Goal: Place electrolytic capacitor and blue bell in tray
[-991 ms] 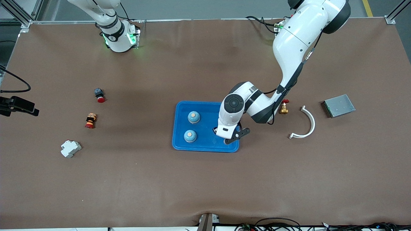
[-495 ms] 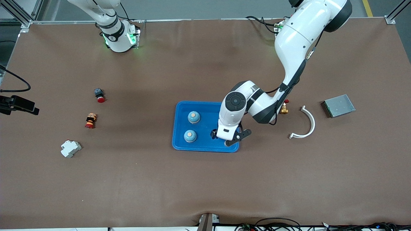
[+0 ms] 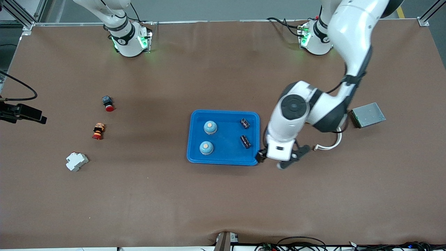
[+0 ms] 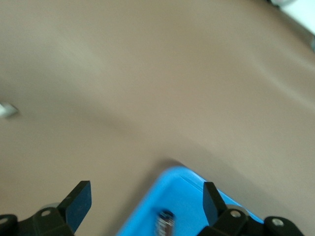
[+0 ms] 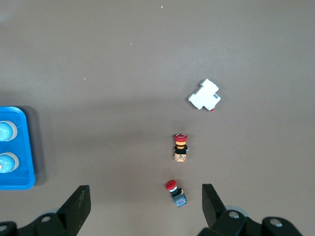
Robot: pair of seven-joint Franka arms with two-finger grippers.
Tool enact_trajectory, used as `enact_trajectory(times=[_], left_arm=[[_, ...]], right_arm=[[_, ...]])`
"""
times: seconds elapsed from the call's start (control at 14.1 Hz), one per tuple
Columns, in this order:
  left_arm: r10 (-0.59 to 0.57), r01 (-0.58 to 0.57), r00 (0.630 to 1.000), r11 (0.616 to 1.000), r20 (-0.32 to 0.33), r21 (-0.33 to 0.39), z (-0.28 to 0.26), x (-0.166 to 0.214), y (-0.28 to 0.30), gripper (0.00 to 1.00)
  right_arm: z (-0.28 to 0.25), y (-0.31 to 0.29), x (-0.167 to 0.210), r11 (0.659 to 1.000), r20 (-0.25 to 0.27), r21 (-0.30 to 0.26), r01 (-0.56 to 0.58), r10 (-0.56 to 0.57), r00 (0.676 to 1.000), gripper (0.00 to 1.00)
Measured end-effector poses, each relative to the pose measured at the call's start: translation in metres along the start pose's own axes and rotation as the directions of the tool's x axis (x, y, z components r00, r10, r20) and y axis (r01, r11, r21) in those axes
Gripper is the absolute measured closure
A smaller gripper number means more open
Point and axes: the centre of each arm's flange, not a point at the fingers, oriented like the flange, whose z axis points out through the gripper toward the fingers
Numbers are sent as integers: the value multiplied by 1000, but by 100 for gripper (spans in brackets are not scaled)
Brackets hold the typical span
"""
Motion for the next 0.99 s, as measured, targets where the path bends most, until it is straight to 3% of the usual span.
enact_trajectory(times=[0.42, 0.71, 0.99], left_arm=[[158, -162, 984, 986, 78, 41, -20, 106, -98, 0], [309, -313, 946, 949, 100, 27, -17, 173, -176, 0], [443, -447, 891, 894, 103, 17, -25, 203, -217, 0]], right_arm=[[20, -60, -3, 996, 34, 29, -83, 82, 996, 0], [46, -117, -17, 990, 13, 28, -136, 136, 991, 0], [78, -191, -45, 975, 12, 18, -220, 220, 975, 0]])
